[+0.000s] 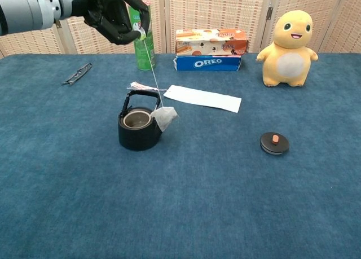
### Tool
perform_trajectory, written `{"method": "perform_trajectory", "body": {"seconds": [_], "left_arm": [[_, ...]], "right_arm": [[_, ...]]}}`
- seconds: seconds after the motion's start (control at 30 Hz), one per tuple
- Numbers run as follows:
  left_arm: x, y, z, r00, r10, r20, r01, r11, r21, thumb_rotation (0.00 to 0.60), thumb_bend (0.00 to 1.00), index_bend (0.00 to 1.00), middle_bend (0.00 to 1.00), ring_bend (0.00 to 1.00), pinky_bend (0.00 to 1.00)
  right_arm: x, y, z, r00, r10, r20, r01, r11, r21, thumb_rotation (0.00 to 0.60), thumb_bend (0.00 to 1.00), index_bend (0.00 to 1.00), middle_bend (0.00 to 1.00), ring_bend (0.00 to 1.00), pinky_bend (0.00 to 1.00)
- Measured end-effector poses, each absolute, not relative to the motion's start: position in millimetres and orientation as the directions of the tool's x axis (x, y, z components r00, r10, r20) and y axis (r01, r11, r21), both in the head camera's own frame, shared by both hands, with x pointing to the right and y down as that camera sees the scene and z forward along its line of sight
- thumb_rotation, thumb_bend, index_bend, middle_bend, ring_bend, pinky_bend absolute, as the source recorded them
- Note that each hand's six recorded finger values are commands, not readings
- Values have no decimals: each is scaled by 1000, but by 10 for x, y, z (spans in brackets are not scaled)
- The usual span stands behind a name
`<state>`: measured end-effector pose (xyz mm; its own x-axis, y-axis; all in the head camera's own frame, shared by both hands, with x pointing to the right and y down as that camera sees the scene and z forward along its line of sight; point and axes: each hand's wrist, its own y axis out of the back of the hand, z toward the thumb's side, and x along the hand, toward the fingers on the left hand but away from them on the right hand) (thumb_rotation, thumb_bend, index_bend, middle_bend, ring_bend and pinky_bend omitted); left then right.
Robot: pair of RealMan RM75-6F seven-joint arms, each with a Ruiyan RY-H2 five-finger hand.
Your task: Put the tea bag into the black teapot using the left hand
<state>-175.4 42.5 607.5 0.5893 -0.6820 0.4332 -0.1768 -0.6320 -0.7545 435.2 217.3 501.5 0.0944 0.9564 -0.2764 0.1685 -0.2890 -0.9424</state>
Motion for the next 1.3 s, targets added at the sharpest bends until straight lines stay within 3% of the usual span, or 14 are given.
{"method": "perform_trajectory", "body": {"seconds": [0.9,1.3], "left_arm": [[-1893,166,6004,581,-702,411,-193,-610,-768,600,597,594,1000,1000,1000],[-2156,425,6102,580,-695,426,-136,-598,-790,600,597,591,1000,1000,1000]], "right_arm": [[4380,2088,5138,59,951,-305,148,-310,-939,220,404,0,0,7,0],[4363,2087,5171,61,948,-313,138,-318,-938,222,404,0,0,7,0]]}}
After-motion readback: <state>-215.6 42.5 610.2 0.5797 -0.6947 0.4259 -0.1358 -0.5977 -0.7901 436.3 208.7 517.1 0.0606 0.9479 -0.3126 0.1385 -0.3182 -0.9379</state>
